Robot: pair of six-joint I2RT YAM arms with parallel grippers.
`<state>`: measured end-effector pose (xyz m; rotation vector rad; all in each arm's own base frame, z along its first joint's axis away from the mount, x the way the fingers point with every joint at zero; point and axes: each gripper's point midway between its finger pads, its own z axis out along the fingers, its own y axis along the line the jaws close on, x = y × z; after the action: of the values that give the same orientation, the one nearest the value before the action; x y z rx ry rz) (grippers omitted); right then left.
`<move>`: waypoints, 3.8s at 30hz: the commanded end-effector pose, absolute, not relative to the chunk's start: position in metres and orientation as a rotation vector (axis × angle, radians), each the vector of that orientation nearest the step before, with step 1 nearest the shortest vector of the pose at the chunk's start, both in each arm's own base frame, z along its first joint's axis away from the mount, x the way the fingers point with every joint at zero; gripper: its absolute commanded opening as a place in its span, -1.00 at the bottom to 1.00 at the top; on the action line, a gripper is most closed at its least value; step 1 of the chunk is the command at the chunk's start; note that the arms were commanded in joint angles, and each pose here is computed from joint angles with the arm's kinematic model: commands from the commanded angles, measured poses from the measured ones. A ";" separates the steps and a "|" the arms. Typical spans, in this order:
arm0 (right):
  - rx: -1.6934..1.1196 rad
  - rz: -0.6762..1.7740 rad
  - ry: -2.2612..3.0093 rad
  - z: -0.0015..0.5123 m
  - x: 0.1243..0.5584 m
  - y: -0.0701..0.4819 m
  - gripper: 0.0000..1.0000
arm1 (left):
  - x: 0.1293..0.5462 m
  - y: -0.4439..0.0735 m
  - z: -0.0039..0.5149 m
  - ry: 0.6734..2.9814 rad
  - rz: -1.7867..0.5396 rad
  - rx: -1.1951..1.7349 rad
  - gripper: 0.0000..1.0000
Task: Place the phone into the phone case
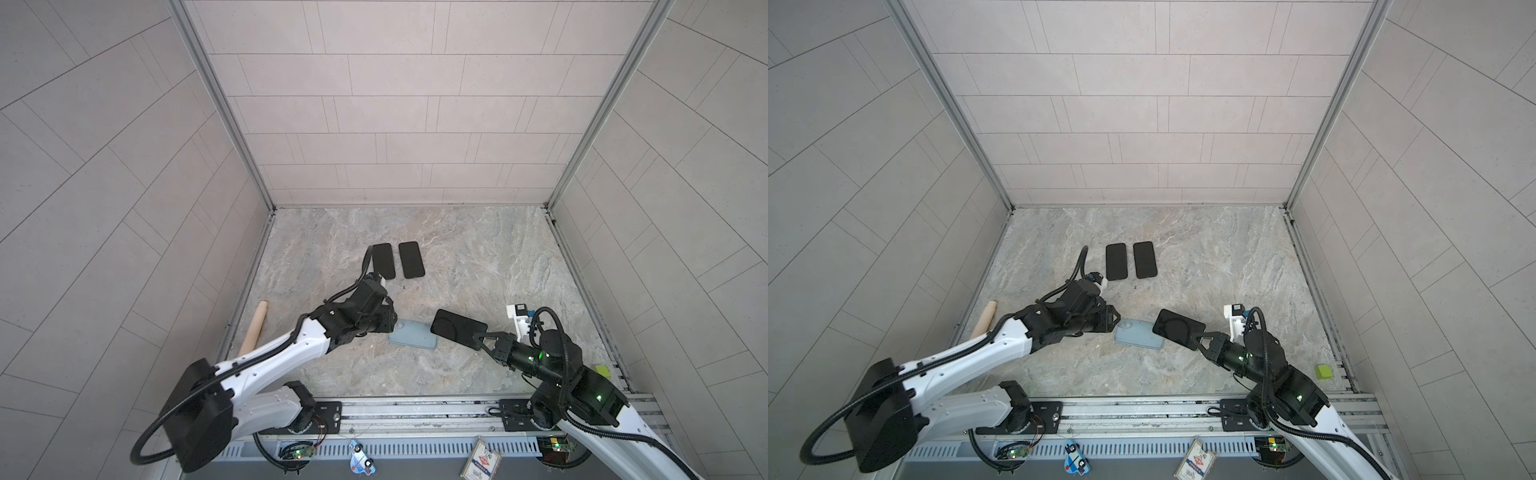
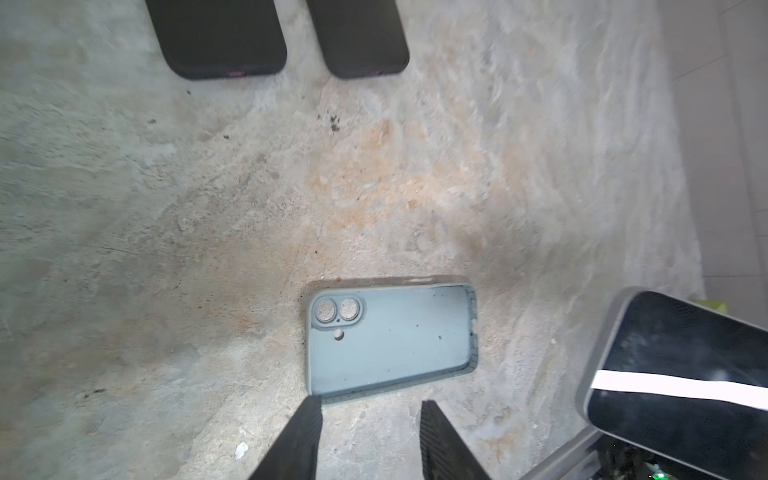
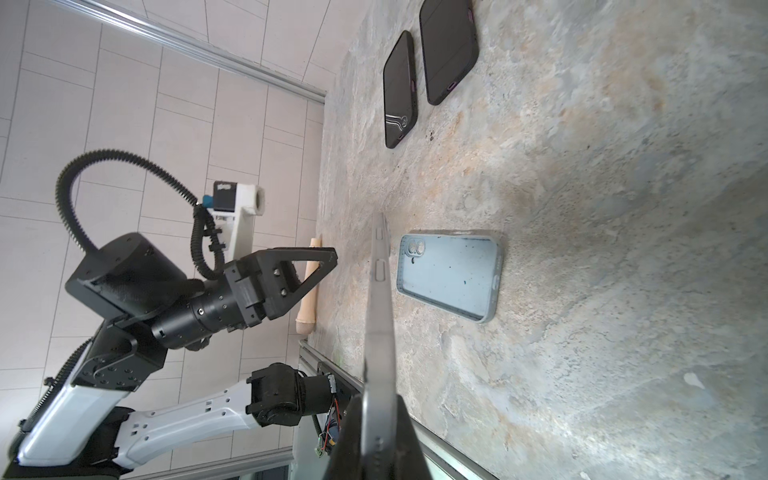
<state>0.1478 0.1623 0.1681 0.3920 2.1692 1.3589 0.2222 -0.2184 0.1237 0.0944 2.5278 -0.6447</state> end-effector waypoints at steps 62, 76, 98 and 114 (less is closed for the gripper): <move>0.136 1.289 2.474 0.115 0.218 0.254 -0.90 | 0.250 -0.140 0.120 2.266 -0.940 -0.325 1.00; 0.168 1.255 2.633 0.085 0.212 0.259 -0.79 | 0.241 -0.147 0.118 2.320 -0.956 -0.239 0.97; 0.173 1.106 2.681 0.078 0.210 0.241 -0.28 | 0.232 -0.154 0.104 2.341 -1.060 -0.352 0.74; 0.135 1.033 2.693 0.084 0.212 0.236 1.00 | 0.233 -0.162 0.109 2.334 -1.056 -0.282 1.00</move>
<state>0.2082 0.2397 0.0761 0.1465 2.7056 1.0754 0.2287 -0.1569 0.0941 -0.3381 2.3816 -1.0494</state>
